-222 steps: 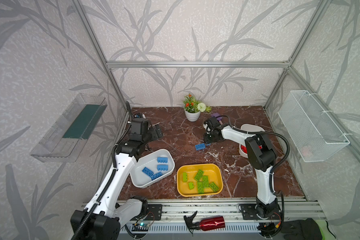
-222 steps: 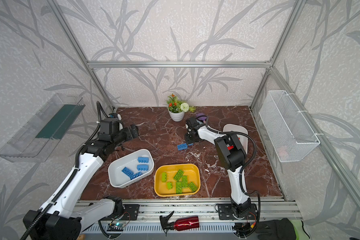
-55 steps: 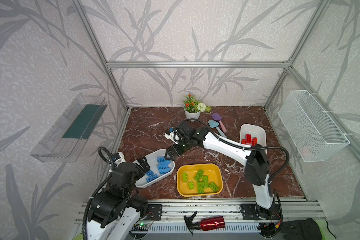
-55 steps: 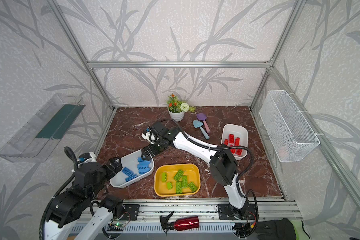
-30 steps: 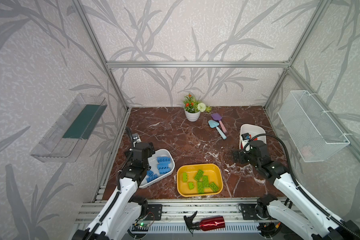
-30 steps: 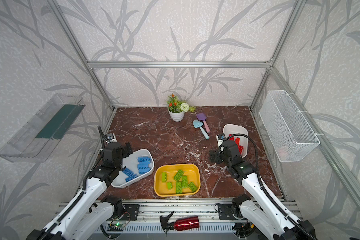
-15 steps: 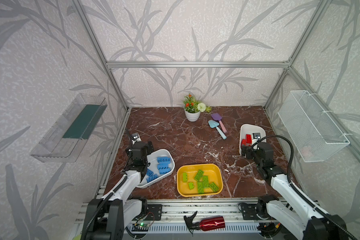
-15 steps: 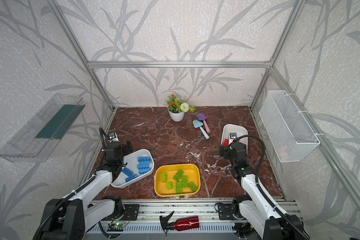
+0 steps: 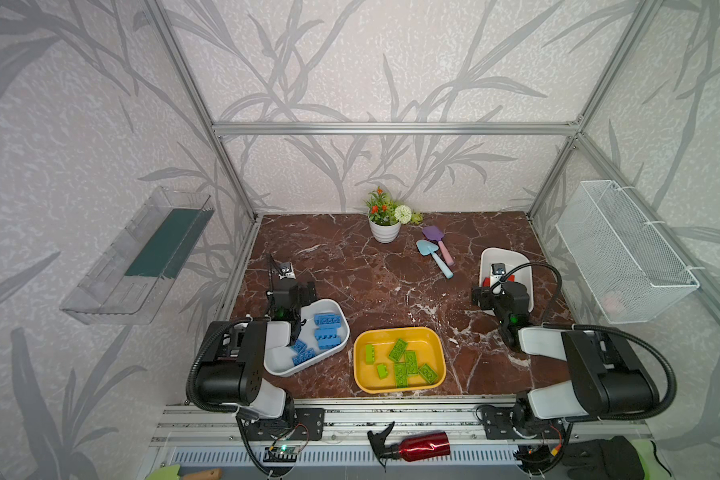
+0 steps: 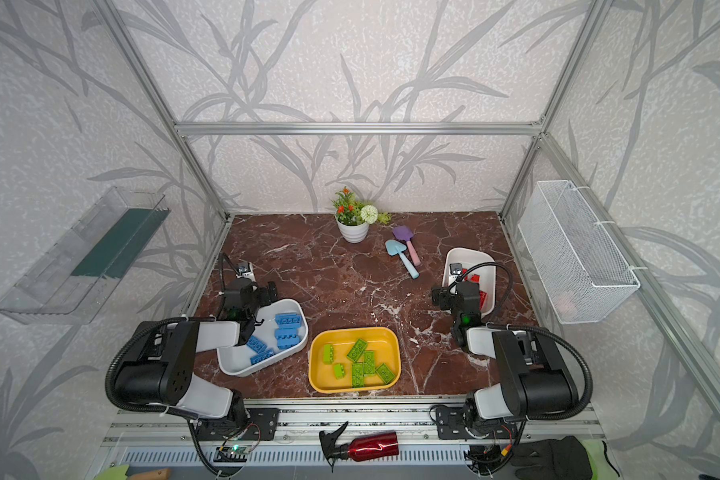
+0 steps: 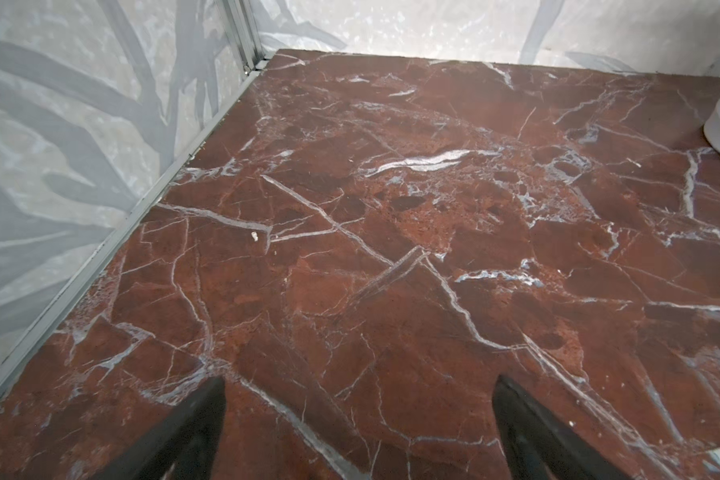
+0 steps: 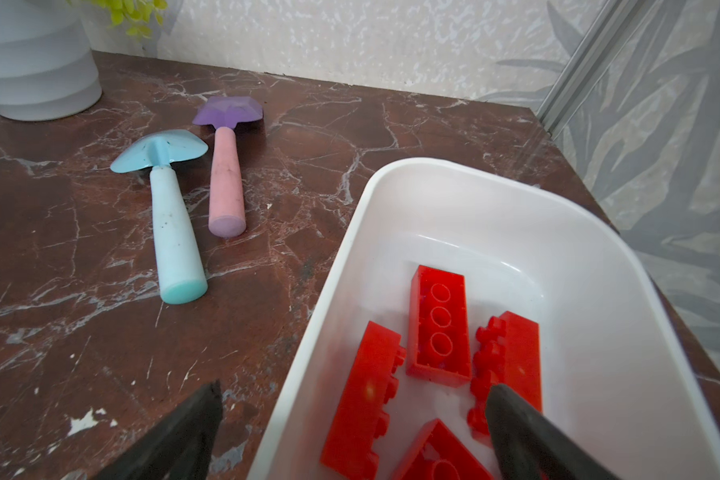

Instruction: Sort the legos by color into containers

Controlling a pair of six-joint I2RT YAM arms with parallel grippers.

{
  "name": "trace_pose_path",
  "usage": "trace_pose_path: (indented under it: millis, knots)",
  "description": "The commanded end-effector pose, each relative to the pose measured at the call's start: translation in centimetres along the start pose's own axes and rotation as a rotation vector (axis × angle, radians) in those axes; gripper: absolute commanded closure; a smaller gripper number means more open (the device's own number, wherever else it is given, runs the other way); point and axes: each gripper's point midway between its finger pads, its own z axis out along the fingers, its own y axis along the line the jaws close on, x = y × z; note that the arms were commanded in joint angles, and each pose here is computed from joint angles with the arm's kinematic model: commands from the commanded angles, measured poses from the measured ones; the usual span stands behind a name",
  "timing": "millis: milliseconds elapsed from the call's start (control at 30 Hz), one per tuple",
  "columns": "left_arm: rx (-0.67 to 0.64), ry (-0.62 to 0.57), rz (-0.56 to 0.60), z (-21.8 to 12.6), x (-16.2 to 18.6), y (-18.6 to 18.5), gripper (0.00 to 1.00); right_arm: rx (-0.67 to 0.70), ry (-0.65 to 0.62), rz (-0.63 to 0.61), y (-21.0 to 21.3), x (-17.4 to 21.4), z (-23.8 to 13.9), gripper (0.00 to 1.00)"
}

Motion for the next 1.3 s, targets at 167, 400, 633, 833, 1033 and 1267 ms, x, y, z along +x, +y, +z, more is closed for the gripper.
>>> trace_pose_path:
  millis: [167,400,633,833,1033,1267]
  knots:
    - [0.047,-0.071,0.002,0.13,-2.16,-0.42,0.01,-0.058,-0.066,0.038,0.88,-2.09,0.88,0.01]
    - [0.048,-0.069,0.002,0.15,-2.12,-0.47,0.01,-0.054,-0.116,0.022,0.83,-2.35,0.77,0.01]
    - [0.046,-0.069,0.002,0.13,-2.12,-0.41,0.01,-0.029,-0.119,0.033,0.38,-2.34,0.66,0.01]
    - [0.047,-0.069,0.003,0.16,-2.13,-0.45,0.01,-0.028,-0.116,0.033,0.36,-2.30,0.63,0.01]
    - [0.046,-0.070,0.004,0.15,-2.13,-0.44,0.01,-0.029,-0.114,0.033,0.38,-2.30,0.62,0.01]
    - [0.047,-0.071,0.005,0.12,-2.20,-0.47,0.01,-0.030,-0.113,0.032,0.41,-2.26,0.64,0.01]
